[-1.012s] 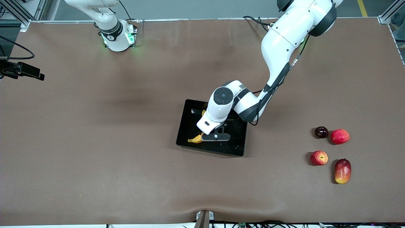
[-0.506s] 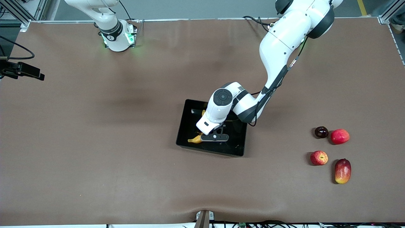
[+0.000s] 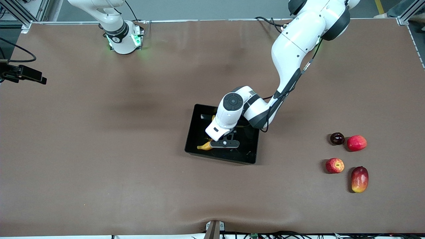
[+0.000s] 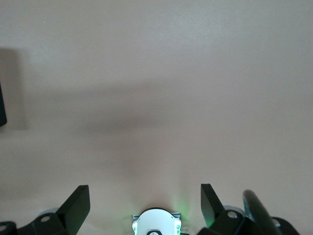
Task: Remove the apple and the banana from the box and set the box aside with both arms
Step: 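Lower the left gripper and close it on the yellow banana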
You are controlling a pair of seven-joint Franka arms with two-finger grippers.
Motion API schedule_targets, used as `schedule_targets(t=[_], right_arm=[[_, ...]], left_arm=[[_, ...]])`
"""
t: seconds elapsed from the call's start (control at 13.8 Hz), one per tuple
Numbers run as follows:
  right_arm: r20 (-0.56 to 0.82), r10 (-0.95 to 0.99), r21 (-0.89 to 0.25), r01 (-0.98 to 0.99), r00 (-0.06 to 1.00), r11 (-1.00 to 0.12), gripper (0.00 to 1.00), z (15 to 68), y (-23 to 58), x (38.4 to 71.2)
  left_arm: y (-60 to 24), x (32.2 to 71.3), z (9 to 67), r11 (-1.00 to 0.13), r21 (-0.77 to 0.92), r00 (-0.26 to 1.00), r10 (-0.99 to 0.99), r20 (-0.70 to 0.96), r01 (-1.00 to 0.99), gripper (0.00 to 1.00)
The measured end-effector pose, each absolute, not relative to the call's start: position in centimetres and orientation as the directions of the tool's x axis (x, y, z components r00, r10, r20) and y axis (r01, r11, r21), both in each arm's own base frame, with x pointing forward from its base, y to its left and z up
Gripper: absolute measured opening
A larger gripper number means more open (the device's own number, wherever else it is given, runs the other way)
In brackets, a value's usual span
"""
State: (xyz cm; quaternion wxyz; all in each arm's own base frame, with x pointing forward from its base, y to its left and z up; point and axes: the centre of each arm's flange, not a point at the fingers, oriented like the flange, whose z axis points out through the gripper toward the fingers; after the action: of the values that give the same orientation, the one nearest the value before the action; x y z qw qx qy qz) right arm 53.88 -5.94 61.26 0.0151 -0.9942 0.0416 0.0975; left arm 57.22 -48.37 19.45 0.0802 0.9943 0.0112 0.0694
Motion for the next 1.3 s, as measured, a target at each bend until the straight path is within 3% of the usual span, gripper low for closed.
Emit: schedule_targets(t=[1.08,1.3], right_arm=[[-0.211,-0.081,-0.022,-0.087,0.974,-0.996,1.0,60.8,-5.99,53.95],[-0.211,-0.081,-0.022,-0.087,0.974,-0.996,1.0,60.8,-6.0,53.95]], left_arm=[[-48.51,57.13,19.43,-0.987,0.16,0.99,0.029,0.137,0.007,1.0],[-48.55,57.14,19.49,-0.987,0.162,0.99,0.029,0.139,0.006,0.89]])
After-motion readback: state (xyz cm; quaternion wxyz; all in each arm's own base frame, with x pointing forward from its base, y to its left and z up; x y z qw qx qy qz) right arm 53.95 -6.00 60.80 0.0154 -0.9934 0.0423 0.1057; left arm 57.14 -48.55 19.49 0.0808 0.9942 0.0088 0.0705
